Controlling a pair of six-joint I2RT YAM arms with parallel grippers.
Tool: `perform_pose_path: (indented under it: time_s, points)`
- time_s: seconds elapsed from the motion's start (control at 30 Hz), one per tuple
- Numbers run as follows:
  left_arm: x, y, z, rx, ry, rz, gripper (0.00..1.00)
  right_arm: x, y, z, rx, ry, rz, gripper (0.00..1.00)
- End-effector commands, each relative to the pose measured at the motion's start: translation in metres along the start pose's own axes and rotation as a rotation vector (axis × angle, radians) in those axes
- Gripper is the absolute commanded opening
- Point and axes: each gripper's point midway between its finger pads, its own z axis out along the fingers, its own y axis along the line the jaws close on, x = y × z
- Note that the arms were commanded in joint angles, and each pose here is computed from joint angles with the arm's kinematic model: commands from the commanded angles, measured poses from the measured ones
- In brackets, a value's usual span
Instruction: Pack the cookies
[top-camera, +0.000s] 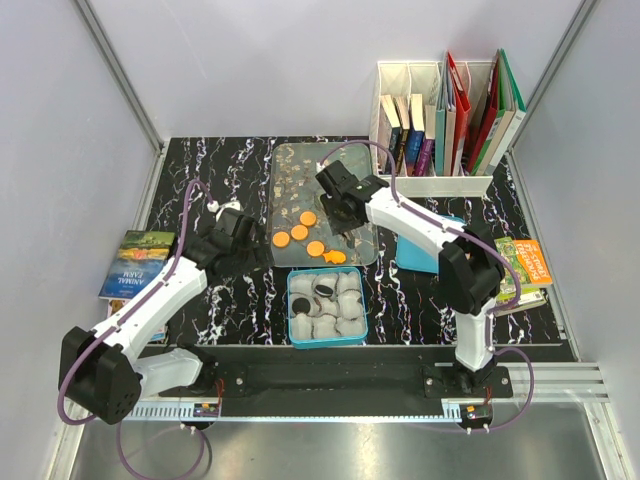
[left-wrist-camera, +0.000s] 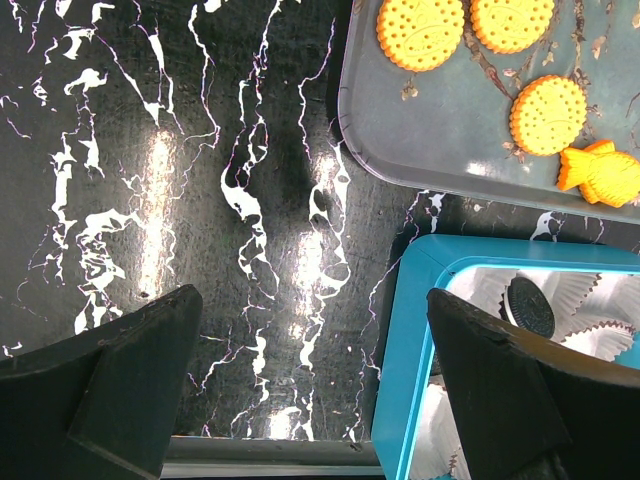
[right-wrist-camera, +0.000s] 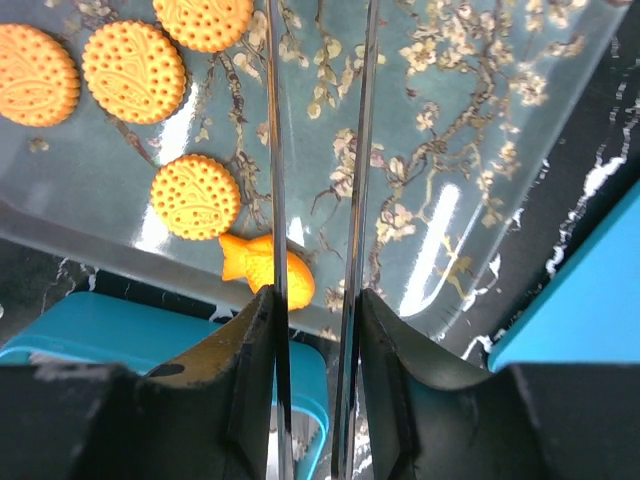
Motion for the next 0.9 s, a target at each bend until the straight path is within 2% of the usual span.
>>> perform_pose_path:
  time_s: [0.0, 0.17, 0.33, 0.5, 0.57, 0.7, 0.87]
  points:
    - [-0.007, -0.009, -0.007, 0.043, -0.026, 0.0, 0.99, -0.039, -0.004, -0.068, -0.009, -0.159, 0.019, 0.33]
    - [-0.008, -0.008, -0.006, 0.039, -0.028, 0.001, 0.99, -0.028, -0.008, -0.101, -0.006, -0.185, 0.009, 0.32]
    - [-0.008, -0.008, -0.005, 0.034, -0.028, -0.002, 0.99, 0.005, -0.015, -0.138, -0.005, -0.198, 0.026, 0.18]
    - [-0.008, -0.006, -0.005, 0.027, -0.029, -0.003, 0.99, 0.053, -0.014, -0.175, -0.049, -0.172, 0.021, 0.1]
    - [-0.008, -0.006, -0.004, 0.025, -0.029, -0.002, 0.99, 0.073, -0.003, -0.189, -0.087, -0.146, -0.003, 0.0]
    - [-0.008, -0.007, -0.002, 0.022, -0.023, -0.006, 0.99, 0.105, 0.01, -0.222, -0.151, -0.13, -0.015, 0.0]
    - [-0.011, -0.006, -0.003, 0.015, -0.036, -0.01, 0.99, 0.138, 0.015, -0.236, -0.148, -0.072, -0.008, 0.0]
